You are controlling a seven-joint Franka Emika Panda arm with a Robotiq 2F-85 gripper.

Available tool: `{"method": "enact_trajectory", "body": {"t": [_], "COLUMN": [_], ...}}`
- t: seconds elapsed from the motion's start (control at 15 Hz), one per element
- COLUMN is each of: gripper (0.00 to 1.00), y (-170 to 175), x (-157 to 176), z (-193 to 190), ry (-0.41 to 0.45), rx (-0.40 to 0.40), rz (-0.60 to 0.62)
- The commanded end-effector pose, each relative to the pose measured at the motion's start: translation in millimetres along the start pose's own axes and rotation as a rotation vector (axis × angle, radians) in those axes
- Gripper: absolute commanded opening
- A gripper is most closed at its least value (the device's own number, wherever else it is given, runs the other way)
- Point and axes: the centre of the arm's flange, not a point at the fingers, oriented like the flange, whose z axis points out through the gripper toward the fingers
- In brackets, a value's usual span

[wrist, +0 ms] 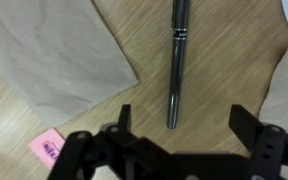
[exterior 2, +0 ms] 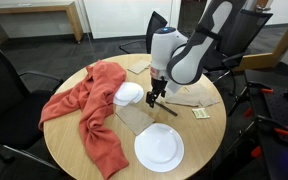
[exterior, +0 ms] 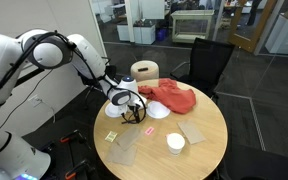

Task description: Put the pen in the cup

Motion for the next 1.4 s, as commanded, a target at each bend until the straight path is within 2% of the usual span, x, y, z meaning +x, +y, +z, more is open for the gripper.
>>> {"method": "enact_trajectory", "body": {"t": [0.0, 0.13, 0.2, 0.27, 0.33, 0.87, 1.0, 1.33], "gripper": [1.00, 1.00, 0.75, 0.74, 0.68, 0.06, 0.00, 0.03], "y": [-7.0, -7.8, -8.3, -8.7, -9.1, -11.4, -9.7, -2.7], "x": [7.0, 8.5, 9.5, 10.0, 10.4, 17.7, 17.5, 15.6], "z": [6.0, 8.6, 10.4, 11.4, 12.0, 8.3, 6.0, -17.8], "ry": [0.013, 0.010, 0.012, 0.012, 0.011, 0.020, 0.016, 0.050], "rx": [0.002, 0.002, 0.002, 0.001, 0.002, 0.012, 0.013, 0.012], "rz": [0.009, 0.009, 0.010, 0.010, 0.010, 0.014, 0.022, 0.063]}}
